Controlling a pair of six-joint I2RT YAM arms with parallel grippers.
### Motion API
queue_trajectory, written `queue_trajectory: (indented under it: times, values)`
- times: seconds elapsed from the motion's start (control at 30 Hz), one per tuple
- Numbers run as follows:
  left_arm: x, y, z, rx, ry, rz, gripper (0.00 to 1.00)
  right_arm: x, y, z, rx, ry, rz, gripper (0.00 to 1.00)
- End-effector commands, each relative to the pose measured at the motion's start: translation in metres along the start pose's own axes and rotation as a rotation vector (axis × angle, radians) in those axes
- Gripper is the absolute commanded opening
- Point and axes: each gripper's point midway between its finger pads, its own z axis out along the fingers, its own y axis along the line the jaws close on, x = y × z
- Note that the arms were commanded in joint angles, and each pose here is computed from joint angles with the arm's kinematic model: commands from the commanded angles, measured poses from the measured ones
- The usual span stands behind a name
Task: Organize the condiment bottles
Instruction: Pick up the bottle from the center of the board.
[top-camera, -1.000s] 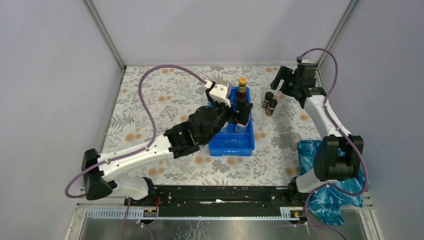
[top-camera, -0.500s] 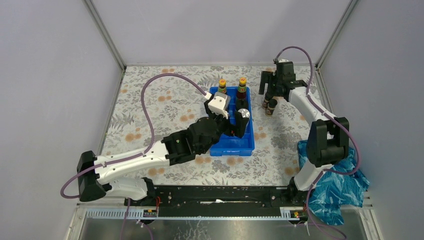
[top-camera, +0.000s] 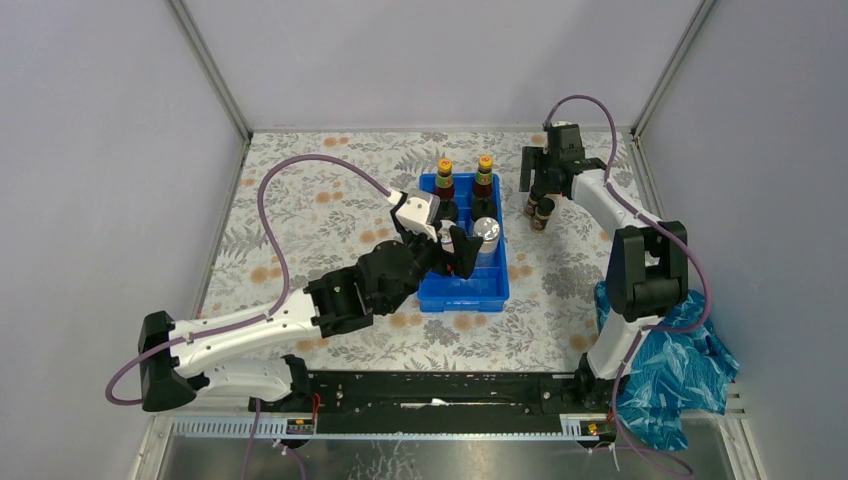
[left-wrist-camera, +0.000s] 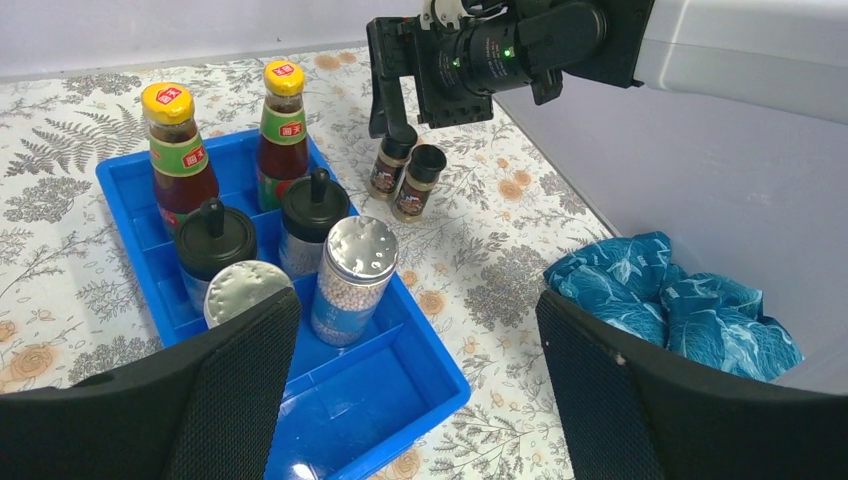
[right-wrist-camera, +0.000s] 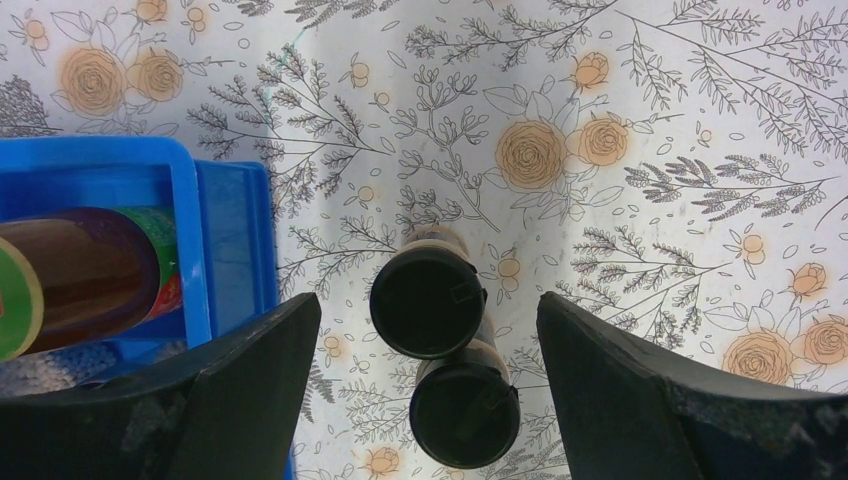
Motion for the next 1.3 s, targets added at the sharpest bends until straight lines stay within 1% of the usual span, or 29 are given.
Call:
queue_trajectory:
  times: [0.0,0.2,0.3,0.43,0.53,0.57,0.67,0.73,0.8,0.93,0.97,1.27]
  values:
    - [0.000,0.005,-0.004,-0.021,-0.016,-0.009,0.92,-0.014,0.000,0.003,0.012,-0.024,-0.026,0.86]
    - [0.003,0.006,-0.003,-0.023,-0.014,-0.005,0.92,-0.014,0.001,0.010,0.010,-0.018,-0.029,0.82]
    - [0.005,0.006,-0.003,-0.022,-0.013,-0.003,0.92,-0.013,0.001,0.014,0.008,-0.010,-0.031,0.78]
    - [0.007,0.007,-0.001,-0.023,-0.011,0.000,0.92,-0.012,0.002,0.018,0.003,-0.009,-0.031,0.70]
    - [0.008,0.006,-0.001,-0.023,-0.009,0.005,0.92,-0.010,0.003,0.021,0.003,-0.003,-0.033,0.55]
    - [0.008,0.006,-0.001,-0.024,-0.010,0.005,0.92,-0.010,0.003,0.021,0.003,-0.003,-0.032,0.53]
    - [0.007,0.006,0.000,-0.023,-0.012,0.006,0.92,-0.009,0.003,0.023,0.003,-0.003,-0.031,0.51]
    - [0.008,0.007,0.000,-0.025,-0.011,0.008,0.92,-0.009,0.002,0.023,0.005,-0.004,-0.029,0.44]
    - [0.009,0.008,0.000,-0.027,-0.009,0.010,0.92,-0.008,0.002,0.023,0.007,-0.002,-0.029,0.34]
    - [0.009,0.008,-0.001,-0.028,-0.009,0.010,0.92,-0.009,0.001,0.023,0.014,-0.006,-0.025,0.04]
    - [0.008,0.008,-0.001,-0.028,-0.010,0.008,0.92,-0.010,0.001,0.022,0.015,-0.009,-0.024,0.00]
    - [0.007,0.009,-0.002,-0.030,-0.012,0.003,0.92,-0.032,0.003,0.007,0.005,-0.070,-0.019,0.00]
